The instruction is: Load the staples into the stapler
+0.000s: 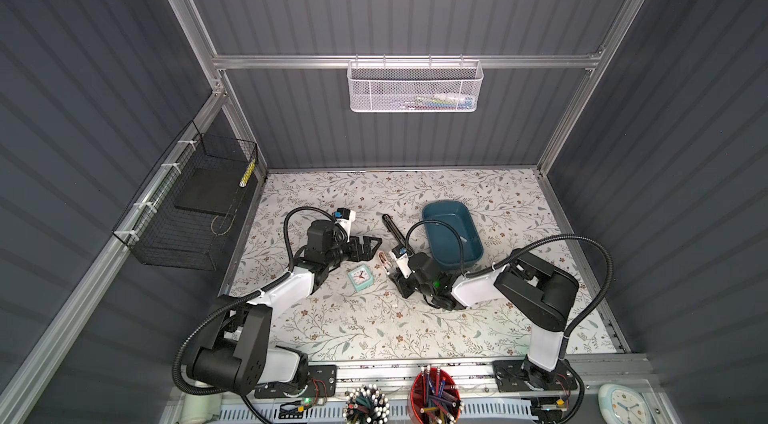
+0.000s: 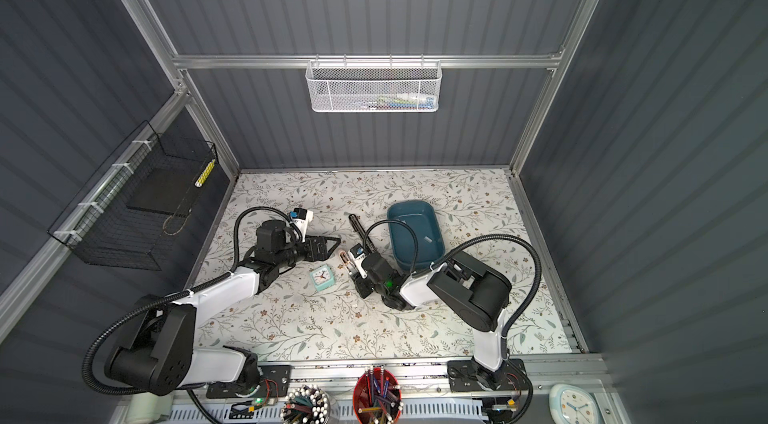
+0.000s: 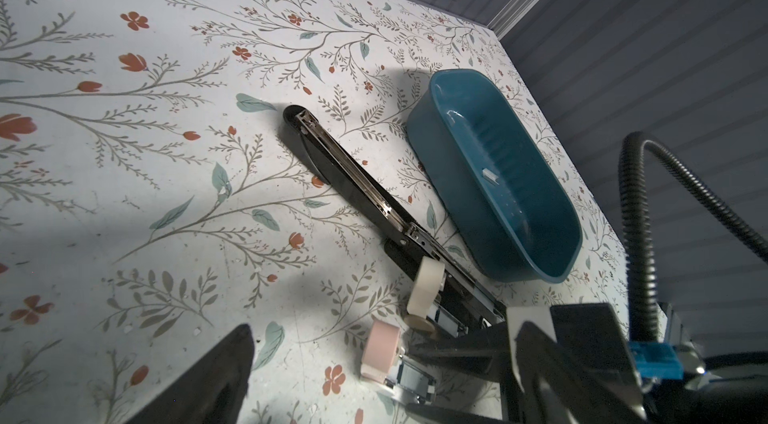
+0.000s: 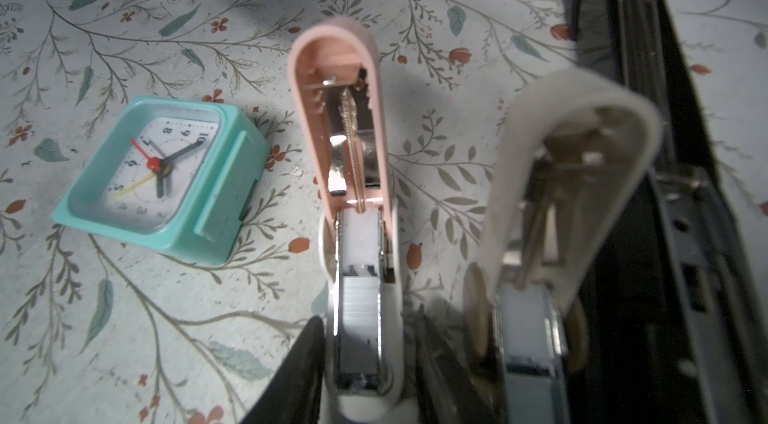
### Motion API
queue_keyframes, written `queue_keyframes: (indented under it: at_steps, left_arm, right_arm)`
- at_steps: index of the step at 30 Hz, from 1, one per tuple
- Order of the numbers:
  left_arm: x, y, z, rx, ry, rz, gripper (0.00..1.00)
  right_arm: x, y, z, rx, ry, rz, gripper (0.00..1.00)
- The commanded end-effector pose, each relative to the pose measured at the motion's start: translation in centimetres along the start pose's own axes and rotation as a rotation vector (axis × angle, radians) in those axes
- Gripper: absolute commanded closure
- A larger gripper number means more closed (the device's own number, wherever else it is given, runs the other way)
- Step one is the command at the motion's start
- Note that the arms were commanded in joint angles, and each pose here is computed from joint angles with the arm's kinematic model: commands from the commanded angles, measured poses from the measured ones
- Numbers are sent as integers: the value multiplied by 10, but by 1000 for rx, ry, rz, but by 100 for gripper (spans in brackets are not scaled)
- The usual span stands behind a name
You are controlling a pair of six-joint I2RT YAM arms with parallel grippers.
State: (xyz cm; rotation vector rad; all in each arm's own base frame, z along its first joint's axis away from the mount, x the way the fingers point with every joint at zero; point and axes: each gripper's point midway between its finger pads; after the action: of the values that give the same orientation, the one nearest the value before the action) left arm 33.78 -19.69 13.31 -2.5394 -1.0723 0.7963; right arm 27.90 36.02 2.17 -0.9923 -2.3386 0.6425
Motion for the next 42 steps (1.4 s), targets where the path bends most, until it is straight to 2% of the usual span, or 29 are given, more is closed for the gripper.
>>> queue_keyframes:
  at_steps: [1, 3, 6, 11, 21, 27, 32, 37, 39, 42]
  left_arm:
    - [-7, 5, -7, -18, 14, 52, 8]
    - [-7, 8, -2, -13, 3, 64, 12]
    - [-7, 13, 6, -4, -11, 88, 26]
    - [-6, 20, 16, 1, -36, 112, 39]
    - [-1, 33, 43, 39, -62, 117, 42]
    - [-29, 38, 47, 32, -25, 224, 52]
    - [-61, 39, 67, 47, 72, 318, 61]
    - [-67, 34, 84, 25, 98, 355, 70]
    - [-70, 33, 89, 30, 101, 377, 70]
    - [-65, 34, 92, 30, 104, 345, 70]
  right_arm:
    - [-4, 1, 30, 91, -15, 19, 64]
    - [-1, 2, 32, 95, -17, 14, 67]
    - [3, 2, 32, 89, -19, 7, 71]
    - [6, 5, 32, 85, -7, -1, 78]
    - [9, 6, 27, 67, 13, -11, 82]
    - [10, 7, 26, 61, 26, -13, 82]
    - [12, 8, 24, 56, 32, -24, 82]
    - [12, 8, 23, 53, 36, -29, 82]
    - [12, 7, 23, 49, 36, -28, 81]
    - [13, 2, 19, 32, 29, -31, 72]
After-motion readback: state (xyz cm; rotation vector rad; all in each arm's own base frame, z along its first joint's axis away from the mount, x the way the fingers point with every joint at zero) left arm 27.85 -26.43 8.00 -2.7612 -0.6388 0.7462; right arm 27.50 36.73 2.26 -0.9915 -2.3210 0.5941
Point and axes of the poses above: each gripper's point midway between its finger pads, its own y axis out along the fingers, its own x axis along the line the jaws close on, z = x × y, and after that the axes turned 10 degrees about y, right-handed
